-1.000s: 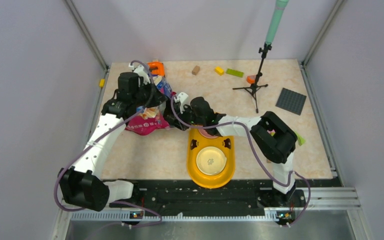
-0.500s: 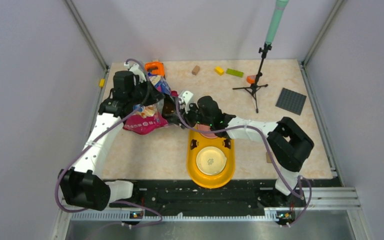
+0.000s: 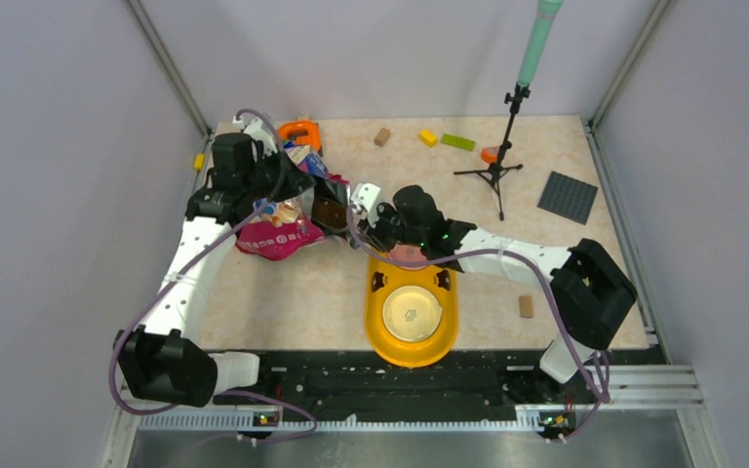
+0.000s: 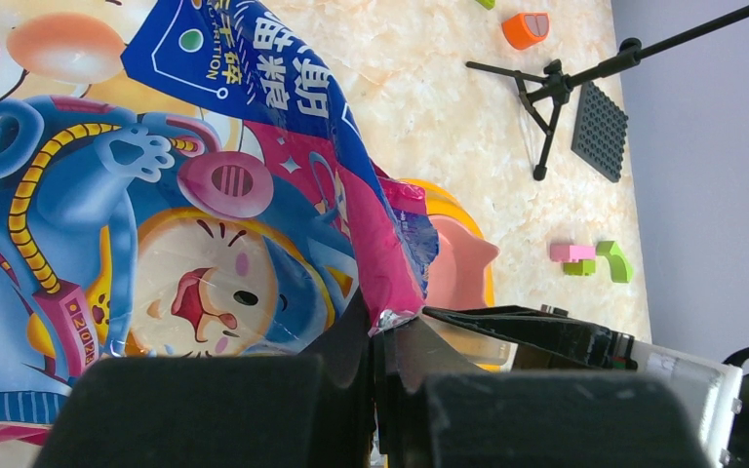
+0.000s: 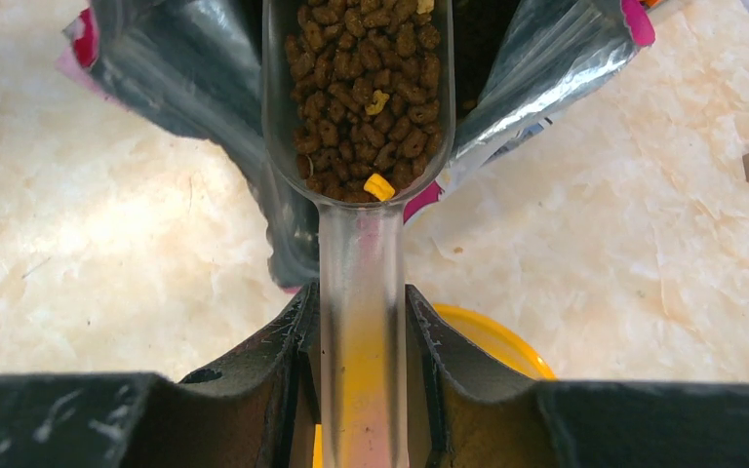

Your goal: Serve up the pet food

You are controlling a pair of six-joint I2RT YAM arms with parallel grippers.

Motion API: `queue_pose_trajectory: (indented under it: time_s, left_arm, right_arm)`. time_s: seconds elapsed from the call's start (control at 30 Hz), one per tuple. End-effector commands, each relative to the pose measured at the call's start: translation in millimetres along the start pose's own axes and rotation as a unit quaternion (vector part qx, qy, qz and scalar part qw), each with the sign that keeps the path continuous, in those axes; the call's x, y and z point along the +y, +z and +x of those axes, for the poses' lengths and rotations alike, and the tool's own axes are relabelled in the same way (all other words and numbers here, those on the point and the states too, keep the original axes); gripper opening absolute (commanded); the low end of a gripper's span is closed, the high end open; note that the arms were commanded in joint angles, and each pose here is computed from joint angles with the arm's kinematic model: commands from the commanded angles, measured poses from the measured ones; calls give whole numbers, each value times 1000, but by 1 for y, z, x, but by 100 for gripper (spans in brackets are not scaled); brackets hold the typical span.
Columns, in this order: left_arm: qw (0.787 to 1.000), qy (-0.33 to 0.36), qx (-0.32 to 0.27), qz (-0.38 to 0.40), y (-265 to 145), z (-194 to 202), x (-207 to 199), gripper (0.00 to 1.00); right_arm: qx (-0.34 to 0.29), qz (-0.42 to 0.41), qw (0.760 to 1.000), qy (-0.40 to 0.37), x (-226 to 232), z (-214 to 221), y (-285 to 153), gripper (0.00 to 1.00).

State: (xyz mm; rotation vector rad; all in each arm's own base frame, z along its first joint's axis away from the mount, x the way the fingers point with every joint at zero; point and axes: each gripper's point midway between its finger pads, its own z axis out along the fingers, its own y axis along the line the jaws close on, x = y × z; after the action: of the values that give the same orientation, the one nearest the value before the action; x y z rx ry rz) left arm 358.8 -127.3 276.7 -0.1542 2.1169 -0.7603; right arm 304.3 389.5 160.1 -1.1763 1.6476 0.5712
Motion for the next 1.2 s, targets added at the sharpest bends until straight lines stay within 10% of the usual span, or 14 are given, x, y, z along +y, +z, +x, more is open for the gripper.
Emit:
queue_pose_trajectory:
  time_s: [0.0,1.17]
  left_arm:
    - [997,25,-62,33,-16,-39,-24,0]
    - [995,45,-91,-11,-36,-56,-9,0]
  right_arm:
    - [-17,3,999,-37,-3,-24,-24,0]
    - [105,67,990,66,4,7,-167,0]
